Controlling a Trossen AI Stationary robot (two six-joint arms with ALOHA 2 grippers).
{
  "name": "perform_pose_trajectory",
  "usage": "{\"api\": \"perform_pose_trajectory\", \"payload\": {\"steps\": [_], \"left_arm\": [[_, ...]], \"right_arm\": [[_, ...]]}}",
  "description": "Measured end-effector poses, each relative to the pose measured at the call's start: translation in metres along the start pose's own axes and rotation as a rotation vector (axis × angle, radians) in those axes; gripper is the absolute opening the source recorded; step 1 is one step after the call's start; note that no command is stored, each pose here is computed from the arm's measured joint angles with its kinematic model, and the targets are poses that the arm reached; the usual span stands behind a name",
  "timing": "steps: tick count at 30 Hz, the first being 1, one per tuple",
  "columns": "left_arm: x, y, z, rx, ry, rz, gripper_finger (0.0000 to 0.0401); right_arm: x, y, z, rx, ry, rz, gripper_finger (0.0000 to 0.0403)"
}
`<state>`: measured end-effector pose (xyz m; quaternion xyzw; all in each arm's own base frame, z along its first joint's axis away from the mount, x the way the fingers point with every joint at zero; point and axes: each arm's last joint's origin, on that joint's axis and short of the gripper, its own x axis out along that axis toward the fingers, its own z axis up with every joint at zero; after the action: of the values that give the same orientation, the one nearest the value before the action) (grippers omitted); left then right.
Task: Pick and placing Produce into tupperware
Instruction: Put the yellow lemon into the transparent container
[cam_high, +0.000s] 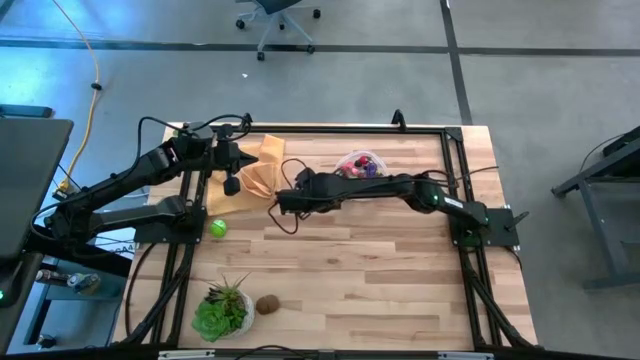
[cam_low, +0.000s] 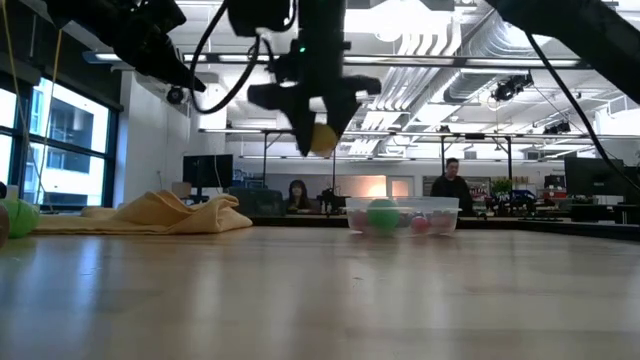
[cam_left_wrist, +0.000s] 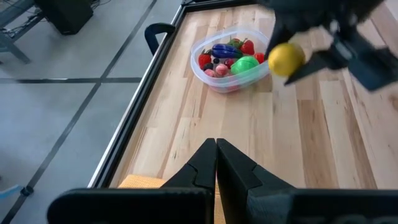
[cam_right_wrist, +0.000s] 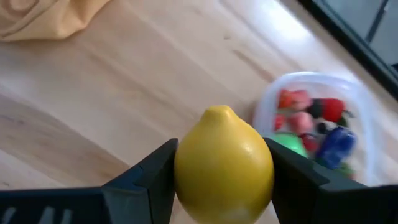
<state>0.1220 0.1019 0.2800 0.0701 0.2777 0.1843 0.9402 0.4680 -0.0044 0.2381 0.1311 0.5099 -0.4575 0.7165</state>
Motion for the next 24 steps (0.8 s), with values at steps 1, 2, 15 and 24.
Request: {"api": "perform_pose_trajectory", "payload": {"steps": [1,2,15,24], "left_arm": [[0.0,0.0,0.0,0.0,0.001,0.0,0.0003],[0.0,0.0,0.0,0.0,0.0,0.0,0.0003],[0.0,0.0,0.0,0.0,0.0,0.0,0.0003],[0.0,0.0,0.0,0.0,0.0,-0.001,0.0003]], "right_arm": [[-0.003,-0.003,0.0,0.005,0.001,-0.007,0.0191],[-0.007,-0.007,0.001,0.01,-0.004,-0.016,0.0191],[-0.013,-0.046,0.024,0.027,-0.001,-0.073,0.0191],[0.001,-0.049,0.043,-0.004,-0.02,0.022,0.0191]]}}
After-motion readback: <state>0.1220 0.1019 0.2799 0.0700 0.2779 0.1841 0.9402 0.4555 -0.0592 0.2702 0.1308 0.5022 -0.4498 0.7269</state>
